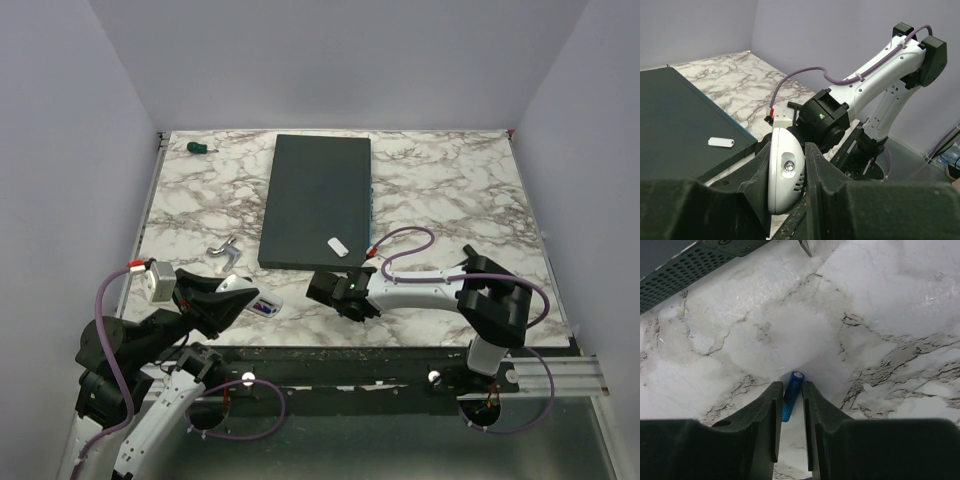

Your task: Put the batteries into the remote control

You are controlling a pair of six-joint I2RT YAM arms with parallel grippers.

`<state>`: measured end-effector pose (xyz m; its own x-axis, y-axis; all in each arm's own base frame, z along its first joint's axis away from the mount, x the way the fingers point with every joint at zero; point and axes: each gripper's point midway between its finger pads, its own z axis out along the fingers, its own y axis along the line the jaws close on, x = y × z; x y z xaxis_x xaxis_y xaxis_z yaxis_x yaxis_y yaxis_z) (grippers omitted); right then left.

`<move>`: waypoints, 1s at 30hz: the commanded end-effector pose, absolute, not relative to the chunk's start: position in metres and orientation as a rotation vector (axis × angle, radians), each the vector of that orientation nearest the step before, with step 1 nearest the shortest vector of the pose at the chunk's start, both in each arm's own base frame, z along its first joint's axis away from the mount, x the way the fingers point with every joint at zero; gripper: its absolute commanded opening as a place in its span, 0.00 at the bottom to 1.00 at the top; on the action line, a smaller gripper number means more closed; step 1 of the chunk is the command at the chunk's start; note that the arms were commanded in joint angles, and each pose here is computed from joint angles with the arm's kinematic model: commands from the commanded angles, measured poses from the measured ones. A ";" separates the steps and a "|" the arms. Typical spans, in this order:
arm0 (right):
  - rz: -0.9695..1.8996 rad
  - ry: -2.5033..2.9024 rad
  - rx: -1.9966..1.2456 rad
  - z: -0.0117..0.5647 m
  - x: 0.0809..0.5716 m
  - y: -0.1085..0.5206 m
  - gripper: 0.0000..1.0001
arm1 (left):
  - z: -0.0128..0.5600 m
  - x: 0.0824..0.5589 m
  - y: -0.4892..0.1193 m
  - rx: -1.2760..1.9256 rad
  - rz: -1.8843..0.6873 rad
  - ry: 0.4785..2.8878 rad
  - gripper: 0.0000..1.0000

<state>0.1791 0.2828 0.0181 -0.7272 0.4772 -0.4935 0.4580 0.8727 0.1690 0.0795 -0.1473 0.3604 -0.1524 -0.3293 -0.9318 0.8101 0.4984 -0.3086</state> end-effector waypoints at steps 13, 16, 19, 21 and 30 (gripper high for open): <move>-0.039 2.533 0.590 0.006 0.174 0.262 0.03 | 0.370 0.077 -0.142 0.437 -1.049 1.360 0.00; 0.021 2.504 0.492 0.021 0.180 0.260 0.03 | 0.367 0.083 -0.143 0.406 -1.050 1.387 0.00; 0.166 2.447 0.408 0.044 0.185 0.261 0.01 | 0.361 0.093 -0.145 0.367 -1.050 1.426 0.00; 0.283 2.398 0.341 0.063 0.187 0.262 0.01 | 0.357 0.099 -0.146 0.334 -1.056 1.450 0.00; 0.751 2.046 0.017 0.163 0.188 0.274 0.01 | 0.342 0.116 -0.168 0.250 -1.212 1.514 0.00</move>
